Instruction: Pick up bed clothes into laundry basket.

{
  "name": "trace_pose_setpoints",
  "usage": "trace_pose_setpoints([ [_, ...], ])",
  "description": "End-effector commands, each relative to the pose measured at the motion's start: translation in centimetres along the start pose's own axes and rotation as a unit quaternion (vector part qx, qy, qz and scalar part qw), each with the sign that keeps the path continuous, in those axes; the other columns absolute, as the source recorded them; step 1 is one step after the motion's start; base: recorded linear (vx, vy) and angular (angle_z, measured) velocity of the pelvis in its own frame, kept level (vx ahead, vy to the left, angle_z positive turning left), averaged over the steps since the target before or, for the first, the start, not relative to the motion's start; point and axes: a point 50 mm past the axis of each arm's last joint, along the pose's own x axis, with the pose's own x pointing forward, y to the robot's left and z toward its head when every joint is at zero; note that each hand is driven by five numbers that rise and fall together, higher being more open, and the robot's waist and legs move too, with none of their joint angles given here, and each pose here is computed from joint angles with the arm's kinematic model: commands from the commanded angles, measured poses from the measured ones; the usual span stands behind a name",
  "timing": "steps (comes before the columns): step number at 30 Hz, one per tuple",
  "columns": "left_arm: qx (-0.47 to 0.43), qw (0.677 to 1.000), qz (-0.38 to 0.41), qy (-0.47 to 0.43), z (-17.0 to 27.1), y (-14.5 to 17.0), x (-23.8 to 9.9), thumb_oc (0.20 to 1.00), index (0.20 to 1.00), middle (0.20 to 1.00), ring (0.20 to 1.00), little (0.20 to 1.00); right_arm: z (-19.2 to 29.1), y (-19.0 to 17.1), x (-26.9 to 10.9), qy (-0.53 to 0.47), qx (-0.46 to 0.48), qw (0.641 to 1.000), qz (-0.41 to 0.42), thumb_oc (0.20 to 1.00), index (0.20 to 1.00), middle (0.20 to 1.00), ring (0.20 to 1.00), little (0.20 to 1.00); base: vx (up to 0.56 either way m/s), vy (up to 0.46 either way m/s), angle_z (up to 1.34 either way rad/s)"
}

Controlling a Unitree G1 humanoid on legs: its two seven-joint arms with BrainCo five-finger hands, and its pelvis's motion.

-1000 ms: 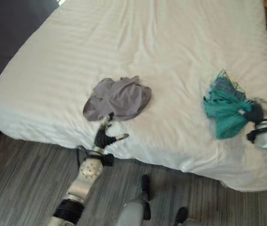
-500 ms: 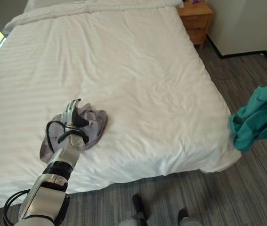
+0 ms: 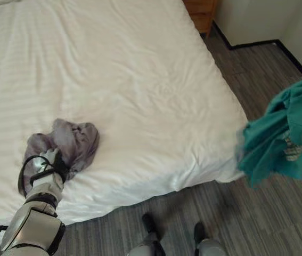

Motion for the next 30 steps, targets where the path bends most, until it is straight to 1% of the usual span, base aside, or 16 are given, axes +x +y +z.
trace_pose_setpoints([
  [1,0.030,0.999,0.026,-0.009,-0.8,2.7,0.8,0.200,0.200,0.200,0.200,0.200,0.8,-5.5,1.6,-0.031,0.013,0.990,-0.139,0.200,0.200,0.200,0.200,0.200,-0.16,-0.043,0.00],
  [4,0.012,0.985,0.168,-0.038,-1.6,10.3,1.1,0.200,0.200,0.200,0.200,0.200,1.6,-5.2,1.8,-0.051,0.032,0.987,-0.149,0.200,0.200,0.200,0.200,0.200,-0.09,-0.042,-0.35],
  [6,-0.014,0.957,0.277,-0.089,-1.0,14.6,-0.4,0.200,0.200,0.200,0.200,0.200,1.3,-4.2,1.3,-0.037,0.045,0.988,-0.146,0.200,0.200,0.200,0.200,0.200,-0.17,-0.055,-0.75],
  [8,-0.036,0.938,0.317,-0.134,-0.1,16.2,-1.8,0.200,0.200,0.200,0.200,0.200,0.9,-3.3,0.7,-0.020,0.065,0.988,-0.140,0.200,0.200,0.200,0.200,0.200,-0.16,-0.027,-0.67],
  [10,-0.084,0.915,0.356,-0.170,0.7,17.5,-3.4,0.200,0.200,0.200,0.200,0.200,0.3,-1.4,0.1,0.011,0.087,0.989,-0.117,0.200,0.200,0.200,0.200,0.200,-0.12,-0.049,-0.57],
  [12,-0.152,0.891,0.374,-0.208,2.2,17.7,-4.6,0.200,0.200,0.200,0.200,0.200,0.3,0.1,0.0,0.026,0.103,0.989,-0.100,0.200,0.200,0.200,0.200,0.200,-0.09,-0.071,-0.88],
  [13,-0.152,0.891,0.374,-0.206,2.1,17.6,-4.6,0.200,0.200,0.200,0.200,0.200,0.4,0.1,0.1,0.025,0.103,0.989,-0.100,0.200,0.200,0.200,0.200,0.200,-0.16,-0.116,-0.71],
  [14,-0.236,0.842,0.401,-0.273,4.7,18.7,-6.4,0.200,0.200,0.200,0.200,0.200,0.3,1.1,-0.1,0.040,0.111,0.989,-0.089,0.200,0.200,0.200,0.200,0.200,-0.17,-0.107,-0.71],
  [16,-0.304,0.809,0.385,-0.324,6.8,18.4,-7.7,0.200,0.200,0.200,0.200,0.200,0.5,1.3,0.0,0.038,0.116,0.989,-0.087,0.200,0.200,0.200,0.200,0.200,-0.19,-0.126,-0.73],
  [17,-0.342,0.785,0.375,-0.356,8.3,18.2,-8.6,0.200,0.200,0.200,0.200,0.200,0.7,1.6,0.0,0.038,0.122,0.988,-0.084,0.200,0.200,0.200,0.200,0.200,-0.15,-0.119,-1.14],
  [18,-0.359,0.775,0.364,-0.370,9.0,18.1,-8.9,0.200,0.200,0.200,0.200,0.200,0.9,1.5,0.0,0.036,0.125,0.988,-0.089,0.200,0.200,0.200,0.200,0.200,-0.16,-0.114,-1.25],
  [21,-0.446,0.724,0.333,-0.408,11.9,17.4,-10.4,0.200,0.200,0.200,0.200,0.200,1.9,1.9,0.2,0.025,0.146,0.984,-0.098,0.200,0.200,0.200,0.200,0.200,-0.17,-0.158,-0.84],
  [25,-0.517,0.688,0.289,-0.420,14.2,16.2,-11.4,0.200,0.200,0.200,0.200,0.200,3.7,3.8,0.7,0.011,0.185,0.978,-0.091,0.200,0.200,0.200,0.200,0.200,-0.10,-0.225,-1.04],
  [27,-0.529,0.679,0.277,-0.428,14.8,16.0,-11.7,0.200,0.200,0.200,0.200,0.200,4.1,4.3,0.8,0.009,0.191,0.978,-0.086,0.200,0.200,0.200,0.200,0.200,0.04,-0.228,-0.93],
  [28,-0.568,0.659,0.250,-0.424,15.7,15.1,-11.9,0.200,0.200,0.200,0.200,0.200,5.1,5.6,1.1,0.002,0.209,0.976,-0.066,0.200,0.200,0.200,0.200,0.200,0.10,-0.387,-1.08],
  [30,-0.588,0.646,0.217,-0.437,16.8,14.4,-12.6,0.200,0.200,0.200,0.200,0.200,5.4,5.9,1.1,-0.003,0.201,0.978,-0.056,0.200,0.200,0.200,0.200,0.200,0.10,-0.372,-2.12],
])
